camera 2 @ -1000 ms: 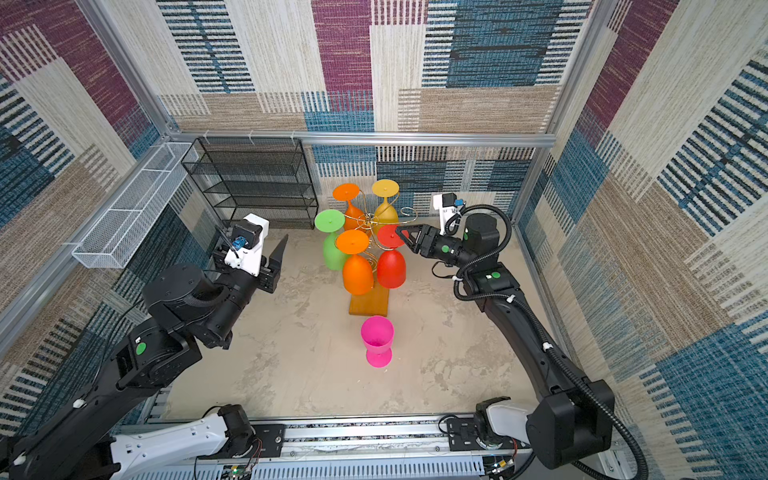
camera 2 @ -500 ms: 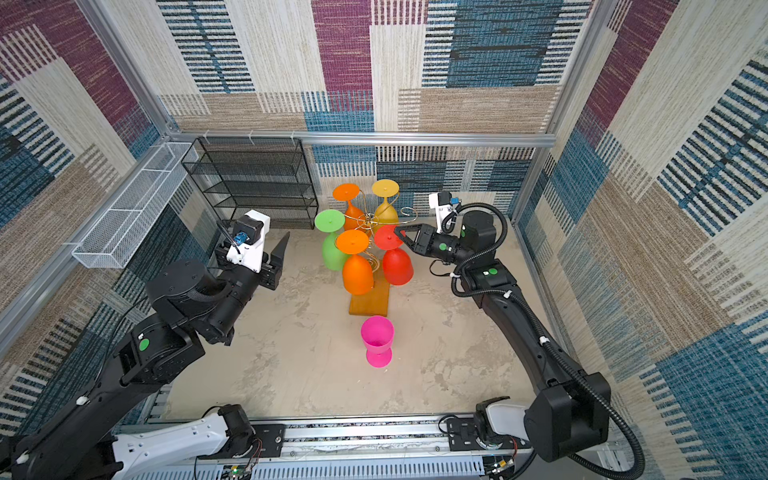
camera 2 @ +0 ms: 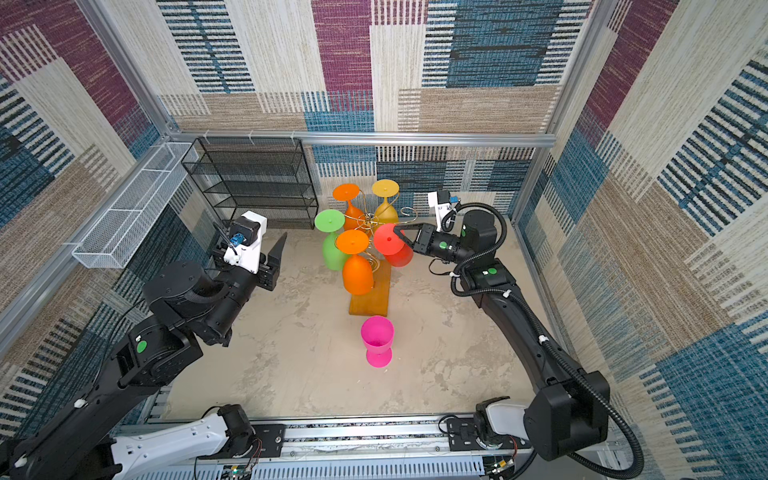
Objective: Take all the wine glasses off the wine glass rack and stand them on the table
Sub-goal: 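Release and lift the left gripper while the right gripper reaches toward the red glass, then close the right gripper on the red glass rim on the rack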
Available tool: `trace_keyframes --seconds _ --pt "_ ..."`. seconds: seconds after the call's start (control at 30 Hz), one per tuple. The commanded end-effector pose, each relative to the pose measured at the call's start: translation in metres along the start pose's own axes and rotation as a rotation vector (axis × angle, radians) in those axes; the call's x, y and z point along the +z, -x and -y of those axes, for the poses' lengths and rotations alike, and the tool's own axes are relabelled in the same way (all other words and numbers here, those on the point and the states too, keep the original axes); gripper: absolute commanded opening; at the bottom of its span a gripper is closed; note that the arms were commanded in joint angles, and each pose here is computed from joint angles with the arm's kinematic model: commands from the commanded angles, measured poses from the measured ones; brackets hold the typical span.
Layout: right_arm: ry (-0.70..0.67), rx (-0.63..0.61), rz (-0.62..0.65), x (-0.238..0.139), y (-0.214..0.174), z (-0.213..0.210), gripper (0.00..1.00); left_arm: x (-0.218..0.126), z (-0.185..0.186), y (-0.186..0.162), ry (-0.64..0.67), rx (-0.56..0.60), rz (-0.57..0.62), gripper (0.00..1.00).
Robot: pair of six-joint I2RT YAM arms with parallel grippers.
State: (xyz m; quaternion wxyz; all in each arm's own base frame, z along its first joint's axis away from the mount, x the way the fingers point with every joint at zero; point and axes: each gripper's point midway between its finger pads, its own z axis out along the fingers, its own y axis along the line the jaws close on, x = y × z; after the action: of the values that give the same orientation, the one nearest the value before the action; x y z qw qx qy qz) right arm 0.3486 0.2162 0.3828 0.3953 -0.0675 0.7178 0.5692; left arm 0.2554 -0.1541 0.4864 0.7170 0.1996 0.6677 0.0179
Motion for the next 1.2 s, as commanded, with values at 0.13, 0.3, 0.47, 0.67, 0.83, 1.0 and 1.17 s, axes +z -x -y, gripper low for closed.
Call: trace_keyframes --seconds 0.13,0.3,0.47,0.67,0.83,1.0,1.17 --pt "0.136 0.009 -0.013 -0.002 0.003 -0.029 0.00 0.001 0.000 0.002 -0.003 -0.026 0.014 0.52" --pt "0.168 0.029 -0.010 -0.004 0.004 -0.034 0.00 -0.001 -0.002 0.002 -0.003 -0.028 0.016 0.52" --pt "0.149 0.031 -0.004 -0.007 0.005 -0.033 0.00 -0.001 -0.003 0.001 -0.003 -0.028 0.013 0.52" --pt "0.113 0.033 -0.001 -0.010 0.001 -0.027 0.00 -0.001 -0.002 0.000 -0.006 -0.028 0.011 0.51" --pt "0.112 0.035 -0.014 -0.012 -0.004 -0.026 0.00 -0.001 -0.003 0.000 -0.004 -0.028 0.011 0.51" --pt "0.114 0.049 -0.023 -0.010 -0.006 -0.024 0.00 0.000 -0.002 -0.001 -0.012 -0.032 0.010 0.51" --pt "0.111 0.060 -0.026 -0.008 -0.008 -0.021 0.00 0.000 -0.002 -0.003 -0.010 -0.032 0.006 0.51"
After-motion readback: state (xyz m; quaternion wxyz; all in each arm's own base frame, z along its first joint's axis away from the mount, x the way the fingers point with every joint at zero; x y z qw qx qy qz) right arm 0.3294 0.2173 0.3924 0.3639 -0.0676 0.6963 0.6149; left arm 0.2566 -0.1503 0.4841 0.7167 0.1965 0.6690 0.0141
